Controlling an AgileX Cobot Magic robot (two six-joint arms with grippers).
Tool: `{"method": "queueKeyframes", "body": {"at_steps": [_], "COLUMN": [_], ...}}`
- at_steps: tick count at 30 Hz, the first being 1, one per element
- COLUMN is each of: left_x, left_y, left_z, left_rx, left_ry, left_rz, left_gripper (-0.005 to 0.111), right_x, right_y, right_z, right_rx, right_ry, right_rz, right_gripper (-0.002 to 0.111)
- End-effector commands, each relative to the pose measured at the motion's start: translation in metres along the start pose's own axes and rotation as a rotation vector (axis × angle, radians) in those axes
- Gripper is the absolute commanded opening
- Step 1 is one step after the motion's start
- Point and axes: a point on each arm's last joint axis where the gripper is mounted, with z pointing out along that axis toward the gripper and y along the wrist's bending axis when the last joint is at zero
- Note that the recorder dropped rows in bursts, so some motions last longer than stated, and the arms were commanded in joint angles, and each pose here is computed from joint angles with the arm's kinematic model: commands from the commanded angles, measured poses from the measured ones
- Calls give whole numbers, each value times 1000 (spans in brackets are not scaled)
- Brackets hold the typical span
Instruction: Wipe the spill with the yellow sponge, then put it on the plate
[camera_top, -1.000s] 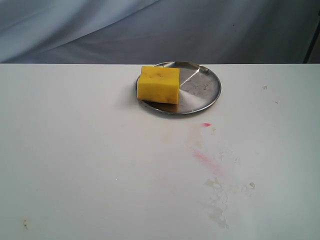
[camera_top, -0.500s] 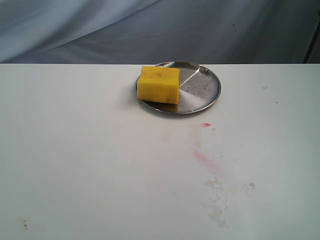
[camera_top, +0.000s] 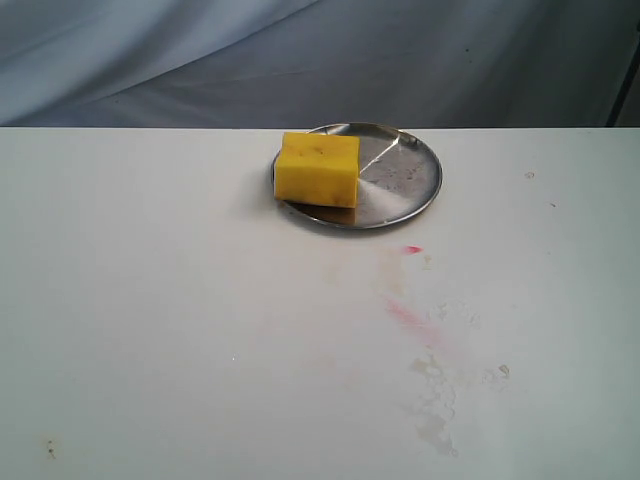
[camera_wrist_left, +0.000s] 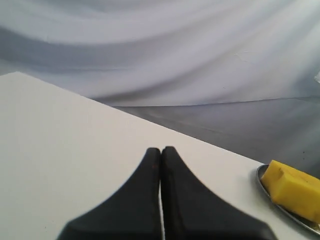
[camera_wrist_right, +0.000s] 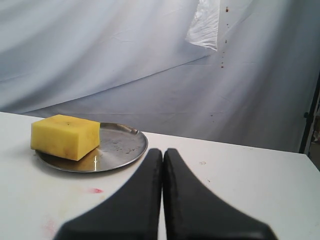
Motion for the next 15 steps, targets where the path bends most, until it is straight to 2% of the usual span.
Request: {"method": "queueKeyframes", "body": {"at_steps": [1, 3, 6, 15], "left_x": [-2, -2, -2, 0], "left_y": [-3, -4, -4, -4], "left_z": [-1, -3, -6, -6], "left_rx": [48, 67, 75, 70], "left_ry": [-40, -52, -64, -43], "left_rz": [130, 183, 197, 186], "left_gripper": [0, 0, 0, 0], "right_x": [1, 1, 1, 1], "right_y": [0, 0, 0, 0], "right_z": [0, 0, 0, 0], "right_rx": [9, 9, 9, 9], "right_ry": [-1, -1, -1, -1], "right_rz": [-7, -7, -7, -7], "right_gripper": [0, 0, 0, 0]}}
